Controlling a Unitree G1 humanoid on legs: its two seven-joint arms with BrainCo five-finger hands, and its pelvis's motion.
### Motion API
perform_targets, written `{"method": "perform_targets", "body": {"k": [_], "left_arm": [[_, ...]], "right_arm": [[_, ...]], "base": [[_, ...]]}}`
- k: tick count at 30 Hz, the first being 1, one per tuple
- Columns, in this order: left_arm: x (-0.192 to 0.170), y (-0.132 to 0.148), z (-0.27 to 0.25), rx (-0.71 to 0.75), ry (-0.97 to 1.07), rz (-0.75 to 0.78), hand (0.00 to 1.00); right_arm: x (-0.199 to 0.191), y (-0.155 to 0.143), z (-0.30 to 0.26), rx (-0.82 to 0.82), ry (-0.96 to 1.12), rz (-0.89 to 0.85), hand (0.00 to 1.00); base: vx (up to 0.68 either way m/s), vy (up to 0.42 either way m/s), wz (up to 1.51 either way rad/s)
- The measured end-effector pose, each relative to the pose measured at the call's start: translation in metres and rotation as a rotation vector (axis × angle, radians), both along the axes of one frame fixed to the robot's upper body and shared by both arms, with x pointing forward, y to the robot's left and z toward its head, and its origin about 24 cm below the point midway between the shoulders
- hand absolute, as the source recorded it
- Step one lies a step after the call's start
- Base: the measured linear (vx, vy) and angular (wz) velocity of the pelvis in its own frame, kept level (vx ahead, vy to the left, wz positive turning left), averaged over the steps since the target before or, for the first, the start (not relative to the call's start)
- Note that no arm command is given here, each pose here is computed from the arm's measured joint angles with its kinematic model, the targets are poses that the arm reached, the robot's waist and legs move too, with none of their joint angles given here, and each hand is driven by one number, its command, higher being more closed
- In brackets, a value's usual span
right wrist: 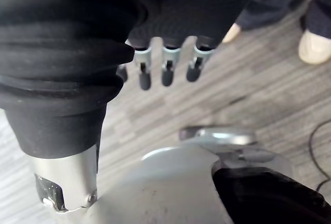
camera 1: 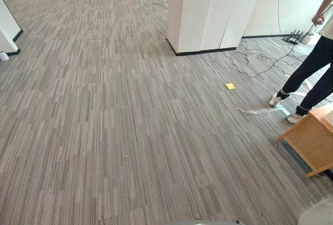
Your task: Organize washtable
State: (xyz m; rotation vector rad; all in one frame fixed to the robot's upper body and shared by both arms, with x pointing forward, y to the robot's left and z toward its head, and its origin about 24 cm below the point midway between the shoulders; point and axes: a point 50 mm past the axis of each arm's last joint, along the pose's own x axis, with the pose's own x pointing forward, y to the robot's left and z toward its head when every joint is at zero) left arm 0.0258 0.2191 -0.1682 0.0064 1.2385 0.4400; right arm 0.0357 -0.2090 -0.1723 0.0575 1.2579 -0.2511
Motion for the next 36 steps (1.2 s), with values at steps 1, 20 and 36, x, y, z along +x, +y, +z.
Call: {"method": "perform_targets", "body": {"k": [1, 20, 36], "left_arm": [[0.000, 0.000, 0.000, 0.000, 0.000, 0.001, 0.00], [0.011, 0.003, 0.004, 0.009, -0.102, 0.197, 0.00], [-0.031, 0.006, 0.001, 0.014, 0.019, 0.208, 0.00]], "right_arm": [[0.000, -0.002, 0.000, -0.007, 0.000, -0.001, 0.00], [0.012, -0.005, 0.003, -0.047, -0.048, -0.042, 0.00], [0.026, -0.003, 0.004, -0.039, -0.073, -0.017, 0.00]], "base": [[-0.01, -0.025, -0.03], [0.08, -0.028, 0.14], [0.31, 0.208, 0.10]]}}
